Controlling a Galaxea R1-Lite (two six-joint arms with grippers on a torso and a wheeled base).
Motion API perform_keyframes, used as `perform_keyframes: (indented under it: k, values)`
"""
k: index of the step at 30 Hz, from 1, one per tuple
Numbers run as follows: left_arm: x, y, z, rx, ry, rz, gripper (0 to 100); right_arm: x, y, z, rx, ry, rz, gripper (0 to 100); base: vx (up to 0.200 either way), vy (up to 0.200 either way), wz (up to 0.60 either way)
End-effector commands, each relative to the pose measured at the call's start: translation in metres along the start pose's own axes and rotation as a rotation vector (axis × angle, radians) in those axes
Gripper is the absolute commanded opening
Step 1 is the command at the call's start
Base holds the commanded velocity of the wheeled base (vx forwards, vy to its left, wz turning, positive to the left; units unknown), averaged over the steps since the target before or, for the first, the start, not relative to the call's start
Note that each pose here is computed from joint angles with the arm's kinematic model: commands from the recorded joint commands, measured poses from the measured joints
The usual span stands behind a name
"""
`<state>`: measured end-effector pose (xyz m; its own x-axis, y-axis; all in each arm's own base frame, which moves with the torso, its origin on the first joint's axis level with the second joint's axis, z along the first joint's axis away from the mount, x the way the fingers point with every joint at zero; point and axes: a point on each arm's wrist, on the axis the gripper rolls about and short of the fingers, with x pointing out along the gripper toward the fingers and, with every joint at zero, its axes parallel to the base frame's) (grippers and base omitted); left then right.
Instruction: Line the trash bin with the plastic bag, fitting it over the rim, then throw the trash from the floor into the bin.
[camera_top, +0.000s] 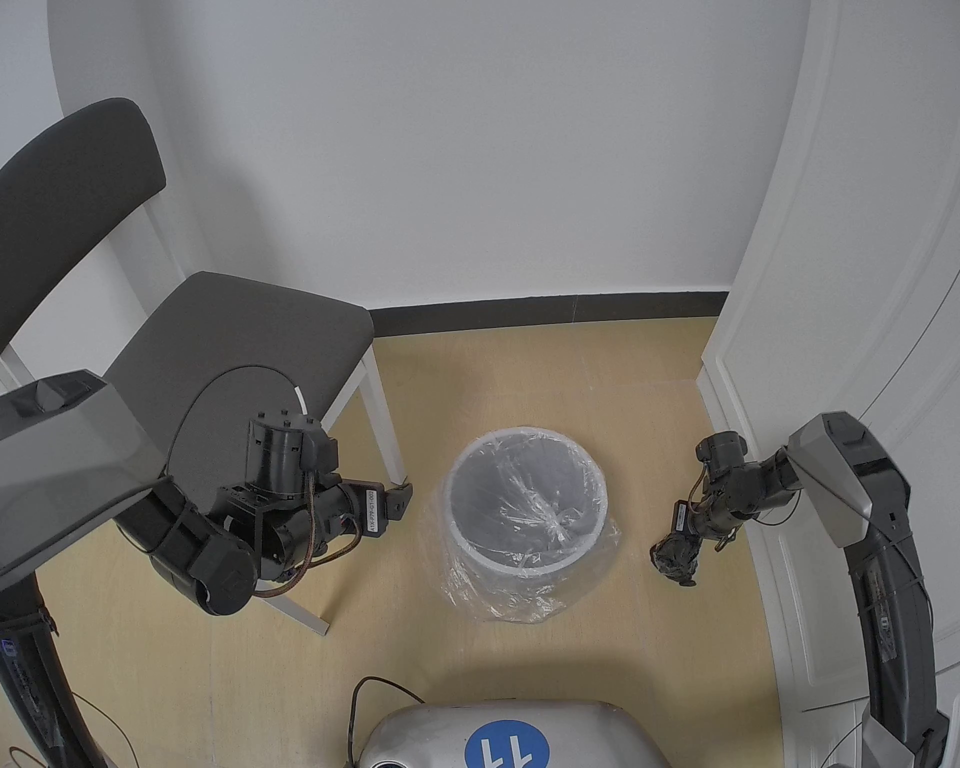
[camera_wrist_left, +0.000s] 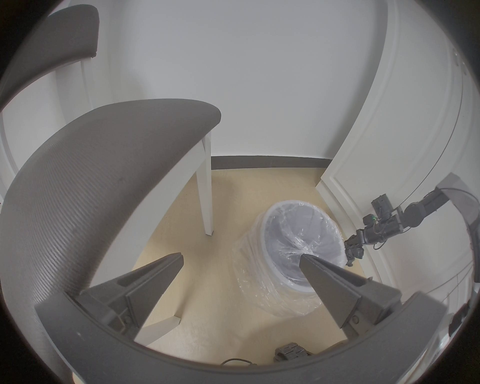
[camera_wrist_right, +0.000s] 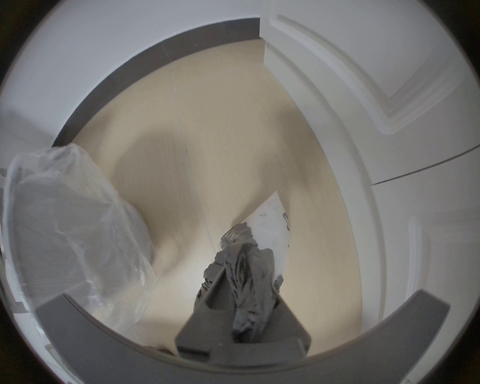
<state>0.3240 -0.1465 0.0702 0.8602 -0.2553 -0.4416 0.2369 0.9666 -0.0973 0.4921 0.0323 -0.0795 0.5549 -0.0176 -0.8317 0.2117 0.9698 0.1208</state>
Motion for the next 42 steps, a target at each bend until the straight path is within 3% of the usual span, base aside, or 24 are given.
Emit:
perform_keyframes:
  k: [1,5,7,8,10,11,13,18,25,29,32,42]
  values:
    - [-0.018,0.000,0.016,-0.008,-0.054,-0.010,100,-0.082,0.011,0.028,0.005,-0.121,0.056,0,0.000,0.000,0.00]
    - [-0.030,0.000,0.026,-0.012,-0.095,-0.009,100,-0.154,0.033,0.033,-0.015,-0.188,0.123,0,0.000,0.000,0.00]
    - [-0.042,0.000,0.036,-0.014,-0.137,0.009,100,-0.199,0.059,0.024,-0.018,-0.221,0.191,0,0.000,0.000,0.00]
    - [-0.044,0.000,0.037,-0.012,-0.142,0.010,100,-0.202,0.062,0.023,-0.020,-0.223,0.200,0,0.000,0.000,0.00]
    - [-0.057,0.001,0.048,0.011,-0.187,0.012,100,-0.227,0.092,0.016,-0.077,-0.262,0.259,0,0.000,0.000,0.00]
    - [-0.057,0.001,0.048,0.011,-0.187,0.012,100,-0.227,0.092,0.016,-0.077,-0.262,0.259,0,0.000,0.000,0.00]
    - [-0.072,0.001,0.054,0.036,-0.223,0.017,100,-0.269,0.117,0.021,-0.170,-0.352,0.337,0,0.000,0.000,0.00]
    - [-0.092,0.006,0.059,0.116,-0.260,0.077,100,-0.293,0.158,0.000,-0.375,-0.378,0.405,0,0.000,0.000,0.00]
    - [-0.119,0.021,0.076,0.095,-0.392,0.131,100,-0.261,0.197,-0.025,-0.510,-0.345,0.371,0,0.000,0.000,0.00]
    - [-0.135,0.029,0.087,0.081,-0.452,0.154,100,-0.227,0.210,-0.033,-0.527,-0.314,0.347,0,0.000,0.000,0.00]
    - [-0.148,0.029,0.091,0.081,-0.486,0.122,100,-0.202,0.219,-0.035,-0.530,-0.299,0.343,0,0.000,0.000,0.00]
    - [-0.154,0.037,0.092,0.083,-0.494,0.124,100,-0.155,0.237,-0.049,-0.545,-0.260,0.334,0,0.000,0.000,0.00]
